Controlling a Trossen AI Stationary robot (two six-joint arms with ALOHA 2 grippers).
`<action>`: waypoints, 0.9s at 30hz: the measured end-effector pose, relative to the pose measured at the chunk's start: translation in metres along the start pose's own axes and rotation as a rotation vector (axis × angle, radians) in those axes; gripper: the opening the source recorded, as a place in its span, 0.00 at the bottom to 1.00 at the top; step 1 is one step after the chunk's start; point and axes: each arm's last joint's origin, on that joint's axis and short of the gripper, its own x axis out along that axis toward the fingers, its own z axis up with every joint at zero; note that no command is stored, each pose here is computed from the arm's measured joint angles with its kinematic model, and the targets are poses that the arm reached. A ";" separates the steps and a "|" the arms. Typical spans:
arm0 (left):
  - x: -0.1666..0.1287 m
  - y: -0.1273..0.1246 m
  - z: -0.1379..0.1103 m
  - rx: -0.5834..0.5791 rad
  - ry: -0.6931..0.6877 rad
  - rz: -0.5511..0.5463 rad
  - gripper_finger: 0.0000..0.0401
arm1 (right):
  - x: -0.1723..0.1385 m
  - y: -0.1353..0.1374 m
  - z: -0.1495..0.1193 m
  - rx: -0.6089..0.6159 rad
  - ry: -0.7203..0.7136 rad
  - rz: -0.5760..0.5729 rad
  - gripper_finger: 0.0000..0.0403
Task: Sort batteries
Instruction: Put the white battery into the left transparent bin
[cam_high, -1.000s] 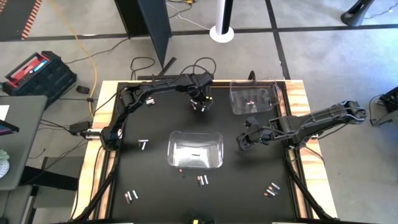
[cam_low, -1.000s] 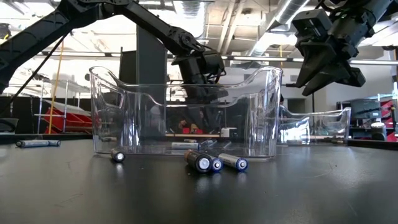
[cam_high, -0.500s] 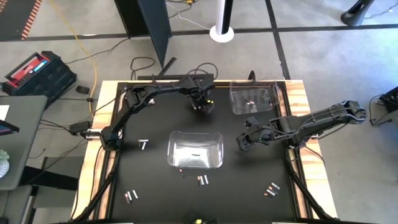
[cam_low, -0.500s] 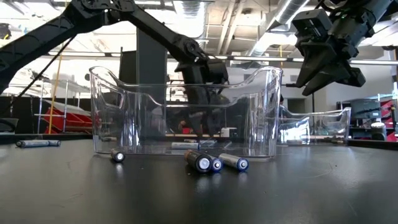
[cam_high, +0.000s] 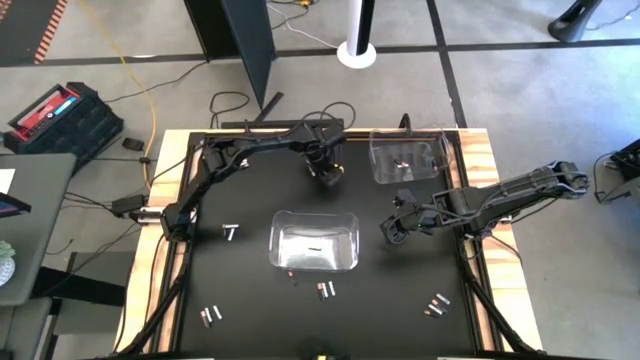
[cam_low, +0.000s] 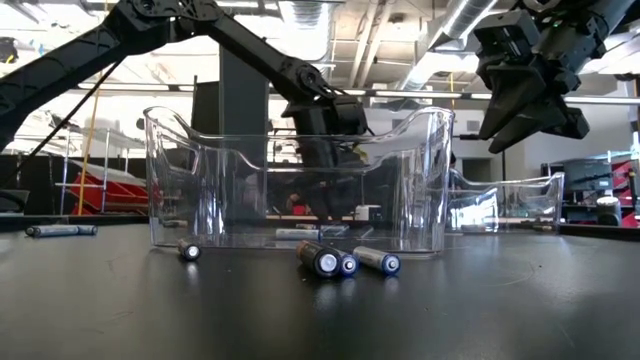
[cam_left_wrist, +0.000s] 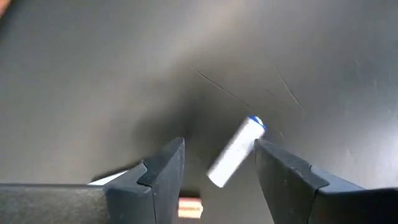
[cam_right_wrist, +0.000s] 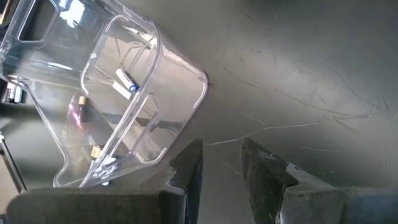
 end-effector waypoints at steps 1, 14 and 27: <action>0.000 -0.003 -0.001 0.039 0.006 -0.003 0.47 | 0.000 0.000 0.000 -0.001 0.000 0.000 0.32; 0.000 -0.010 -0.005 0.310 0.046 0.028 0.41 | 0.000 0.000 0.000 -0.008 0.000 0.000 0.32; 0.006 -0.019 -0.007 0.393 0.070 0.126 0.30 | 0.000 0.000 0.001 -0.006 -0.003 0.002 0.32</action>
